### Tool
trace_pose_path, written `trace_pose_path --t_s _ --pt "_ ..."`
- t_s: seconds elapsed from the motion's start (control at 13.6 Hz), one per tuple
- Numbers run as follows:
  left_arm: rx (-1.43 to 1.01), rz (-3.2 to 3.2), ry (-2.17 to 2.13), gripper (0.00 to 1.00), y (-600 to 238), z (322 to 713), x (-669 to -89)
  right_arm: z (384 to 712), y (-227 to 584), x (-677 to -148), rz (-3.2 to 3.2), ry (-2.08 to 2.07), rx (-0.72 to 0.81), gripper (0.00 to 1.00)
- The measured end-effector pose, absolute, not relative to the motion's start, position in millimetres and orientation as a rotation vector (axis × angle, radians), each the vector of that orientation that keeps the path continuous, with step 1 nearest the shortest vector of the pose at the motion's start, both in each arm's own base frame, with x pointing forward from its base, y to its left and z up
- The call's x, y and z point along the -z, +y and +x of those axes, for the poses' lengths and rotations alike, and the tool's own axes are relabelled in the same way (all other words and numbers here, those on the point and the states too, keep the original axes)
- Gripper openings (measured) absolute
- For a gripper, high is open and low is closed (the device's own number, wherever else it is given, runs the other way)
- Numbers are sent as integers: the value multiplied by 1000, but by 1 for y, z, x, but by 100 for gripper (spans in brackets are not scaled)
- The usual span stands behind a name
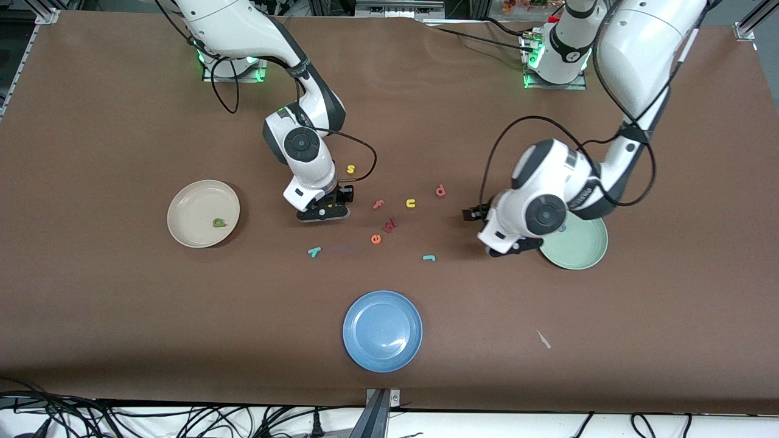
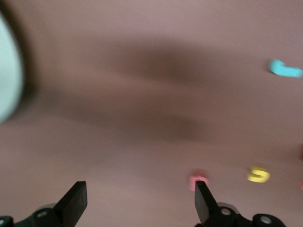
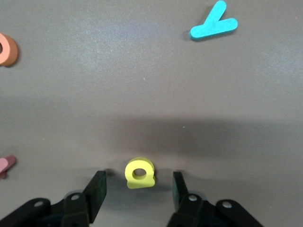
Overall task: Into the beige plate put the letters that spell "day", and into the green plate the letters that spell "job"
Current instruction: 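Carry the yellow a to the white plate while the left gripper grasps the pink p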
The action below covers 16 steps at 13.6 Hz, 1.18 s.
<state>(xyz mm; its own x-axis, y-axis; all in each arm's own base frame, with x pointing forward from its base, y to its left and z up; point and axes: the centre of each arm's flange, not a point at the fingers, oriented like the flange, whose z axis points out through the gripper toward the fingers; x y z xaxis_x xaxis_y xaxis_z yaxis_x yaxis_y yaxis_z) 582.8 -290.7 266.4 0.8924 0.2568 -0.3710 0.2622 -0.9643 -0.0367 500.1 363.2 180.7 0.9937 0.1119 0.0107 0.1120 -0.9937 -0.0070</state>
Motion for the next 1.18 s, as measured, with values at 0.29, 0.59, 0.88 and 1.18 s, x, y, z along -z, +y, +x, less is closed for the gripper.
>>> trace_pose_path --t_s 0.29,0.59,0.88,1.18 --pt "495 3053 499 100 -363 527 -232 500 363 -174 -3134 -176 5 57" --pt "374 3040 446 98 -375 487 -185 502 363 -177 -3134 -173 11 40" --pt "320 3090 359 84 -370 477 -171 504 363 -179 -3132 -171 16 27" --pt "316 3086 338 57 -377 473 -169 528 350 -199 -3181 -118 -41 27"
